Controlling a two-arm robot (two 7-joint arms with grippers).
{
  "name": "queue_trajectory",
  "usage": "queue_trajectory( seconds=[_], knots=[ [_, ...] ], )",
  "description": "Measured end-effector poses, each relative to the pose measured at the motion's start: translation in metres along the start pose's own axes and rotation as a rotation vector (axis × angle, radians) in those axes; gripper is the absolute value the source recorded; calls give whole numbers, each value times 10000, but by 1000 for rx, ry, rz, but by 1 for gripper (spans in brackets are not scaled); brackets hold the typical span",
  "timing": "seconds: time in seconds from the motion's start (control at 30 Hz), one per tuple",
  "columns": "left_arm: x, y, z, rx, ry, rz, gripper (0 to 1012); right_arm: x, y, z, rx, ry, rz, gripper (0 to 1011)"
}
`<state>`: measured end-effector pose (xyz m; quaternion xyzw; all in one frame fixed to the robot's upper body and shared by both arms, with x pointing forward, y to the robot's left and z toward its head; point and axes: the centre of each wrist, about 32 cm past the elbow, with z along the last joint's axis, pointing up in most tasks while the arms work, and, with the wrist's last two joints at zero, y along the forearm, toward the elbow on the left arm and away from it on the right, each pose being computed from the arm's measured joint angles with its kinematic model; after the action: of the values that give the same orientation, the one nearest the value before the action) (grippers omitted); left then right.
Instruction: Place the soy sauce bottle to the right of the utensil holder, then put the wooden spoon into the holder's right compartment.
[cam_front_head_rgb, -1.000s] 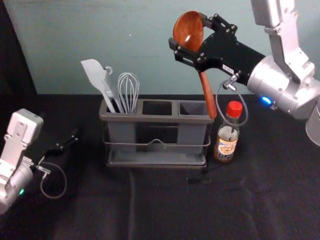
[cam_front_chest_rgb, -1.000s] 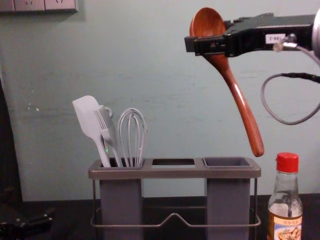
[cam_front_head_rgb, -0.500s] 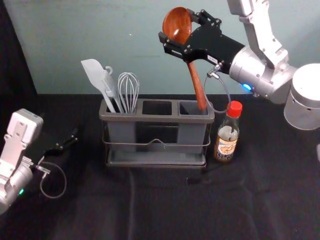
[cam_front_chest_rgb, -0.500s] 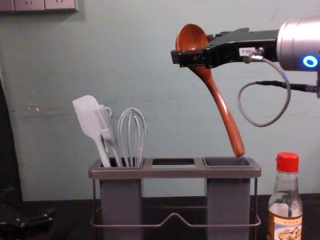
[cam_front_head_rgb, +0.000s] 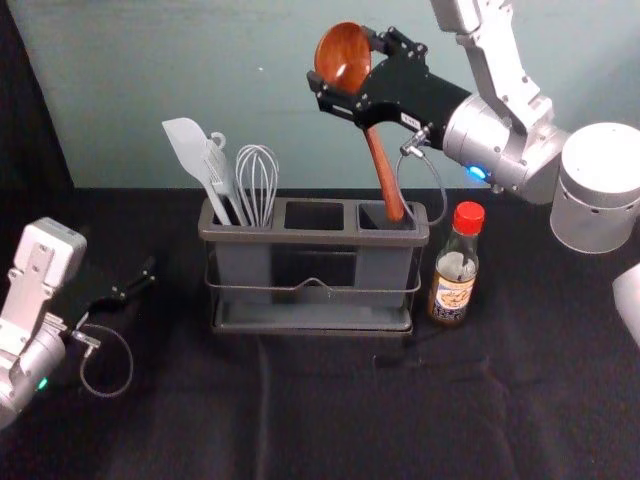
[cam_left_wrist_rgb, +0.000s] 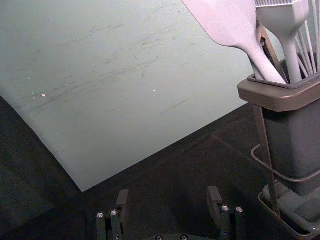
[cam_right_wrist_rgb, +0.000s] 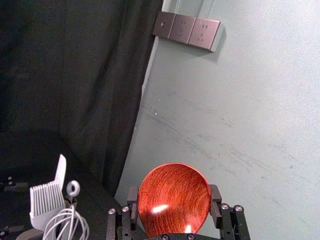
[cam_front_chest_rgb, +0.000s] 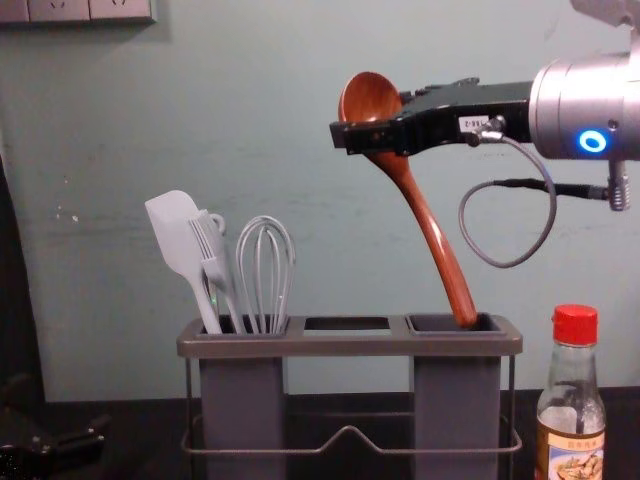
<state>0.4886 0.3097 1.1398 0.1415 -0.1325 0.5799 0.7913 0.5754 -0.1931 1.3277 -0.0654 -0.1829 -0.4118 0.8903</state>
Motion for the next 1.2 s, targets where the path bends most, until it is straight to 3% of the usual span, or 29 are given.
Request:
queue_trajectory(
  seconds=[0.53, 0.93, 1.2],
  knots=[
    [0, 0, 0, 0, 0, 0, 1011, -71, -59, -115, -42, 23, 19, 837],
    [0, 0, 0, 0, 0, 0, 1011, -92, -296, -56, -39, 37, 8, 836],
    [0, 0, 0, 0, 0, 0, 1011, -102, -464, -80, -42, 56, 1, 836]
  ],
)
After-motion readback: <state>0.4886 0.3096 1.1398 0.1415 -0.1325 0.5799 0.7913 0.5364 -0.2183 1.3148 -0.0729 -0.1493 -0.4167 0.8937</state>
